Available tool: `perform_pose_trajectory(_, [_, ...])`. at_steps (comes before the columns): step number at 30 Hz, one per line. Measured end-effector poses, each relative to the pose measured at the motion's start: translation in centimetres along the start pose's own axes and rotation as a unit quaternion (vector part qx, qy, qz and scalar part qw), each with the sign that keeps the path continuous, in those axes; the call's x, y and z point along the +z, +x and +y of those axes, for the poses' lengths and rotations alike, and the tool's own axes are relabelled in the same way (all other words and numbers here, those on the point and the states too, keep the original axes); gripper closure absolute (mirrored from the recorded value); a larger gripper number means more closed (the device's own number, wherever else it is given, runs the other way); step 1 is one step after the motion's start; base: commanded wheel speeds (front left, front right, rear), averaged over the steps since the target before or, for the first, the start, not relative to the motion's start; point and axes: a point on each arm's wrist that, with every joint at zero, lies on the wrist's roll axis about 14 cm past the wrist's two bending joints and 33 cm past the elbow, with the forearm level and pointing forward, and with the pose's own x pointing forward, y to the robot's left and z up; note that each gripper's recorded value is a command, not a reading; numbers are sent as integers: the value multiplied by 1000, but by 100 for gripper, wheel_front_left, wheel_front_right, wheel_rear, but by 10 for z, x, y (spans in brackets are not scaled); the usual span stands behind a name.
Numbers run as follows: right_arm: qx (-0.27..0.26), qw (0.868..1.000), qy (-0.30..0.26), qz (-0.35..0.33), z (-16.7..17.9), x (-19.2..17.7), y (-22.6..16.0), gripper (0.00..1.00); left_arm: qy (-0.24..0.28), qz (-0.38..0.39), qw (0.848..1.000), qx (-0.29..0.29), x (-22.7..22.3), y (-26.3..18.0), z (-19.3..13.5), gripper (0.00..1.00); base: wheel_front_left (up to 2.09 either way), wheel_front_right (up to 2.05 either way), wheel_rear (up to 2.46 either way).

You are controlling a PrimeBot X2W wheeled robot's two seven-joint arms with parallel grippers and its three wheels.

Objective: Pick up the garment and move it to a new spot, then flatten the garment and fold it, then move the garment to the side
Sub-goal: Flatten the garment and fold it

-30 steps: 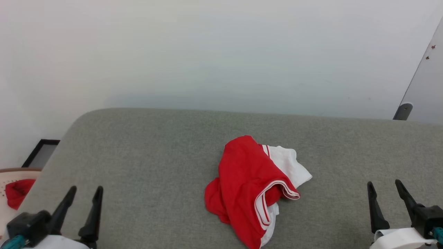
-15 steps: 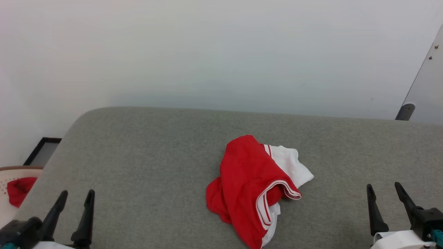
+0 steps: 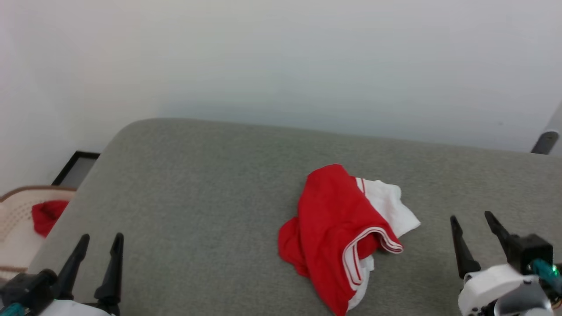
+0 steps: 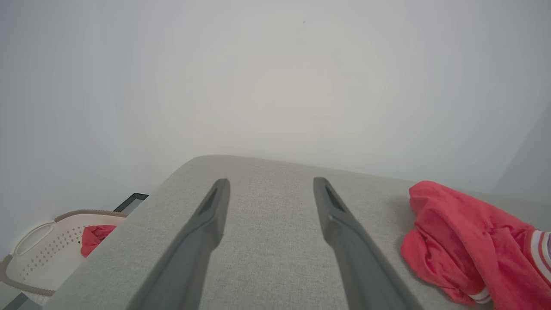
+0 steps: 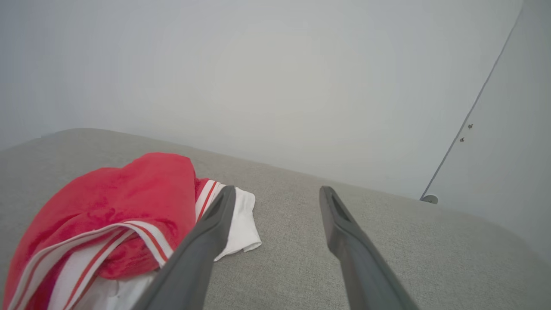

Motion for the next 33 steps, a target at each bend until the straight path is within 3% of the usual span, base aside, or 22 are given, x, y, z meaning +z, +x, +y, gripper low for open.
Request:
perform_pose_trajectory(7, [32, 999, -4, 39, 11, -4, 33, 0, -12, 2, 999, 29, -6, -11, 10, 0, 0, 0, 0])
perform_pose_trajectory(16, [64, 986, -1, 151, 20, -33, 77, 0, -32, 13, 997, 63, -18, -19, 18, 0, 0, 0, 0])
perform_pose_trajectory(23, [78, 964, 9, 255, 25, -70, 96, 0, -37, 24, 996, 76, -28, -16, 22, 0, 0, 0, 0])
perform_pose_trajectory(33, [93, 917, 15, 387, 31, -131, 106, 0, -43, 45, 994, 88, -46, -2, 21, 0, 0, 0, 0])
